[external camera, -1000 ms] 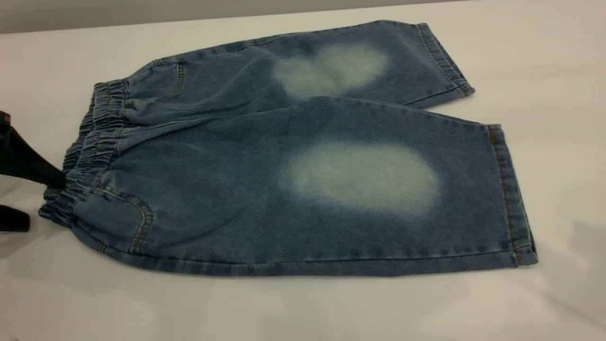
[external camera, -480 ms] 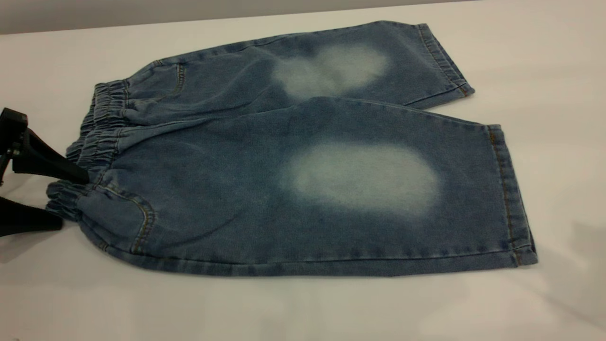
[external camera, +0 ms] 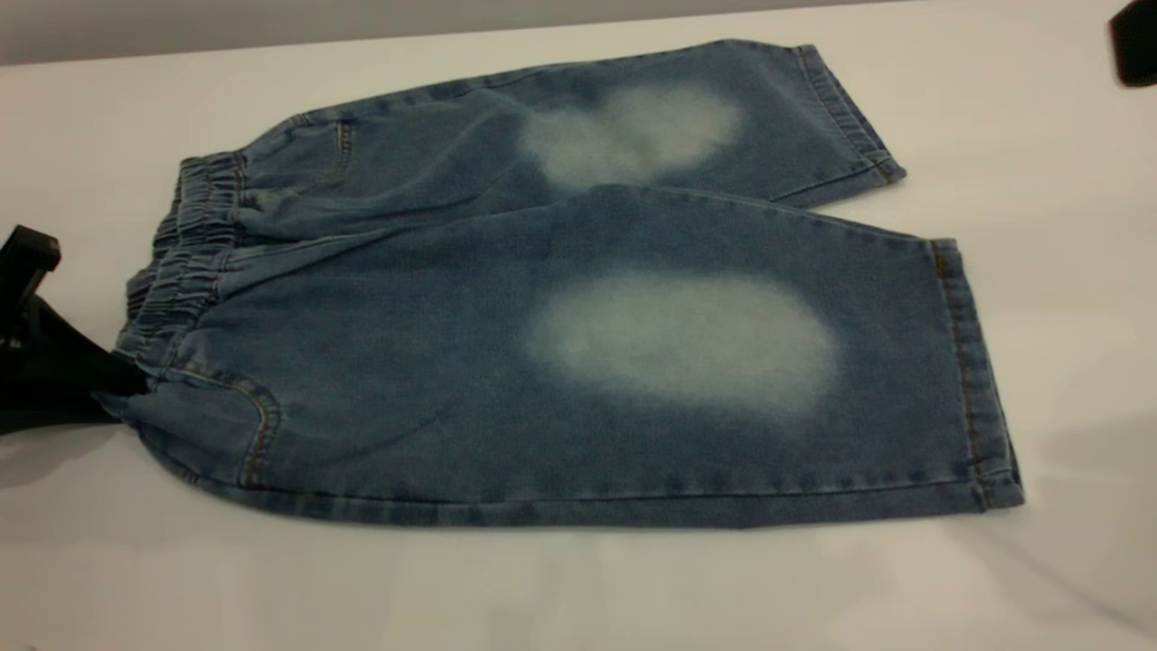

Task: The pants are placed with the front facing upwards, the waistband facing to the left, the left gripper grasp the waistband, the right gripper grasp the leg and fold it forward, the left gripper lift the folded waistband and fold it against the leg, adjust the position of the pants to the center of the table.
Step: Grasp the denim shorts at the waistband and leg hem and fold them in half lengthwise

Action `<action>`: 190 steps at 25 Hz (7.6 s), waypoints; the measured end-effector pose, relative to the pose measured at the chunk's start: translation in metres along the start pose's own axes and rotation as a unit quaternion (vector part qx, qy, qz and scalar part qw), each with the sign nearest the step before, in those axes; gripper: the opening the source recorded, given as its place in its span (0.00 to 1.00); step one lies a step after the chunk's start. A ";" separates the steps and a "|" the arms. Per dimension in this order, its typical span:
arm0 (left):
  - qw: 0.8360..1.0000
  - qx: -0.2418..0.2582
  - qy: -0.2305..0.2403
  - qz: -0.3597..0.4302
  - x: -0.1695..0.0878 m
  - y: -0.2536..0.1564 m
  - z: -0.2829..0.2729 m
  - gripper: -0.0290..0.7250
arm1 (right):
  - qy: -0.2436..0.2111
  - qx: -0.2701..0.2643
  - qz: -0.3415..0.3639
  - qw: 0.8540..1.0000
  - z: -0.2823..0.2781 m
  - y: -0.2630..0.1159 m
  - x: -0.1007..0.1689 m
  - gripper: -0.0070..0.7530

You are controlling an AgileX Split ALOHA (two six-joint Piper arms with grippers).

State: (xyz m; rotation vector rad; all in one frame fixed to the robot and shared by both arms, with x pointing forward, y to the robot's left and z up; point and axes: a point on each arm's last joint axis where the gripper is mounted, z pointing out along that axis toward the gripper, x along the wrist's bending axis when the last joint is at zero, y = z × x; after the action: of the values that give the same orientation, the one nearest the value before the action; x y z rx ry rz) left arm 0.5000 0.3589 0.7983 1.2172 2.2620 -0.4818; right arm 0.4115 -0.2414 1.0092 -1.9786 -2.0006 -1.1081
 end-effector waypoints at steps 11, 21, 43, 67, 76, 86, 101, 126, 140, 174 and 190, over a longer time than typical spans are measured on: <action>0.998 0.008 -0.062 -0.011 -0.014 -0.002 0.001 0.19 | -0.044 0.145 0.123 0.981 0.067 -0.008 -0.047 0.64; 0.996 0.008 -0.090 -0.013 -0.020 0.000 -0.001 0.19 | -0.068 0.207 0.184 0.958 0.122 -0.025 -0.088 0.63; 0.995 -0.007 -0.093 0.023 -0.032 0.003 -0.016 0.19 | -0.062 0.187 0.172 0.965 0.161 -0.025 -0.114 0.62; 0.995 -0.010 -0.092 0.021 -0.032 0.003 -0.016 0.19 | -0.047 0.219 0.163 0.961 0.159 -0.029 -0.110 0.62; 0.996 -0.011 -0.090 0.021 -0.031 0.003 -0.016 0.19 | -0.019 0.248 0.181 0.951 0.174 -0.034 -0.115 0.61; 0.996 -0.011 -0.090 0.021 -0.031 0.003 -0.016 0.19 | -0.027 0.183 0.137 0.973 0.179 -0.019 -0.119 0.56; 0.996 -0.010 -0.091 0.021 -0.031 0.003 -0.016 0.19 | 0.005 0.165 0.110 0.980 0.173 -0.010 -0.109 0.37; 0.997 0.034 -0.027 0.068 -0.056 -0.022 -0.069 0.19 | 0.015 0.145 0.036 0.989 0.110 0.015 -0.063 0.02; 0.997 0.038 0.017 0.067 -0.053 -0.054 -0.083 0.19 | -0.063 0.138 0.015 0.988 0.077 0.017 -0.055 0.03; 0.997 0.030 0.017 0.063 -0.053 -0.052 -0.083 0.19 | -0.070 0.251 0.111 0.959 0.162 -0.025 -0.117 0.56; 0.998 0.030 0.010 0.061 -0.055 -0.052 -0.083 0.19 | 0.006 0.237 0.102 0.966 0.174 -0.016 -0.110 0.53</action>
State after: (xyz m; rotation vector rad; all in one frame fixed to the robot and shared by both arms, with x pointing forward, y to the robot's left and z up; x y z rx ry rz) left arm 0.4583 0.3394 0.9006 1.3853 2.1884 -0.4956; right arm 0.4824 -0.2323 0.8149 -1.8549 -1.7895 -0.5291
